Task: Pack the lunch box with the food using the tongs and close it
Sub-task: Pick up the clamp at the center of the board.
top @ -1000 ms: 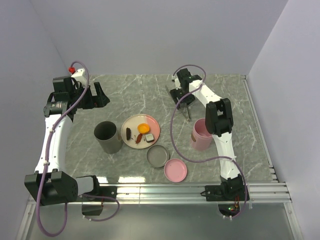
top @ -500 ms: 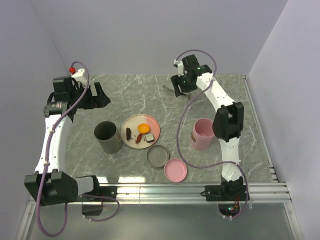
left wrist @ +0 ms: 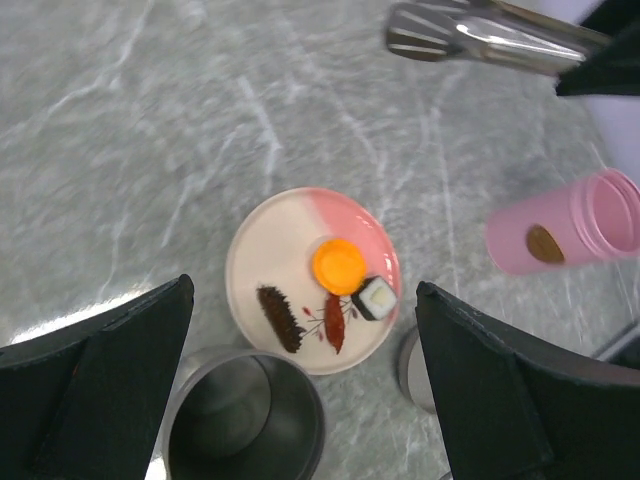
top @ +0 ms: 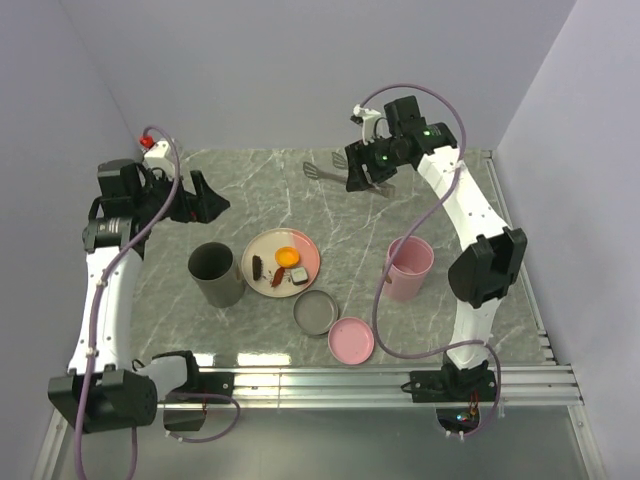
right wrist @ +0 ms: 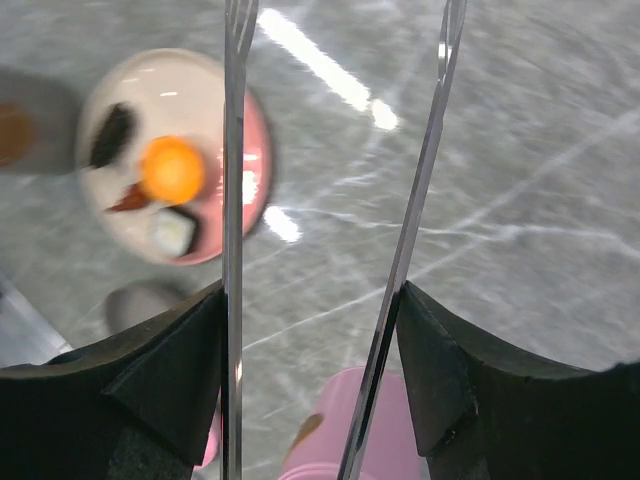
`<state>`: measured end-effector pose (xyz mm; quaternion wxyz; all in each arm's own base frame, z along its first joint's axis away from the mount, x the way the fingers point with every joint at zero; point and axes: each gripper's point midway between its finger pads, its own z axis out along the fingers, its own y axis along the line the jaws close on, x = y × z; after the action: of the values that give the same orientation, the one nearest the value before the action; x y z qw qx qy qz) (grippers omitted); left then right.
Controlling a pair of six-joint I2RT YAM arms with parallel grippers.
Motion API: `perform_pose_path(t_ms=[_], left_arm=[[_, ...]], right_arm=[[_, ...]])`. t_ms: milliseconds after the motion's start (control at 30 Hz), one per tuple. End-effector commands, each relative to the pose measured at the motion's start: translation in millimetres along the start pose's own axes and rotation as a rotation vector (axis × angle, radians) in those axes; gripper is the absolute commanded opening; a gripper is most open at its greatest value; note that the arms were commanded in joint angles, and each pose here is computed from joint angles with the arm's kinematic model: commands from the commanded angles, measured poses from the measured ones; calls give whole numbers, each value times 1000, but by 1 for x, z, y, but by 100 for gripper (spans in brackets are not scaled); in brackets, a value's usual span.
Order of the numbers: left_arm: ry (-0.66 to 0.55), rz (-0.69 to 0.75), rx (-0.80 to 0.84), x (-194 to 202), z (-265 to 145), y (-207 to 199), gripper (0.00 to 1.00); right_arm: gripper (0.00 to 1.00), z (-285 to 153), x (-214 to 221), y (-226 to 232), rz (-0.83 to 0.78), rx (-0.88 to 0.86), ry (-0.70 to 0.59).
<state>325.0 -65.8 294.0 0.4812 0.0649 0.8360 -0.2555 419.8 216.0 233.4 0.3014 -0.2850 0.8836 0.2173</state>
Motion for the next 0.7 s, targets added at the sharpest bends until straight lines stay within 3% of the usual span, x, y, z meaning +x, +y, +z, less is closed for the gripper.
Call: perform_pose_path(t_ms=[0,133,300,500,667], left_arm=[[-133,214,231,-16,-20,-48,99],[-221,506,347,-16,-31,-71,99],[-283,866,343,-11,-25,-82,99],[-268,1083,451,1,-11,-119,98],[-195,1155,540,23,-4,-139,98]], right_arm=[[71,-36,-10,51,-65,-193,-69],[70,-48,2,92,-84,-341,-35],[69,-55,16,143,-124,-483,-4],[69,-61,31,190,-175,-586,36],[69,-62,34,210,-194,-624,51]])
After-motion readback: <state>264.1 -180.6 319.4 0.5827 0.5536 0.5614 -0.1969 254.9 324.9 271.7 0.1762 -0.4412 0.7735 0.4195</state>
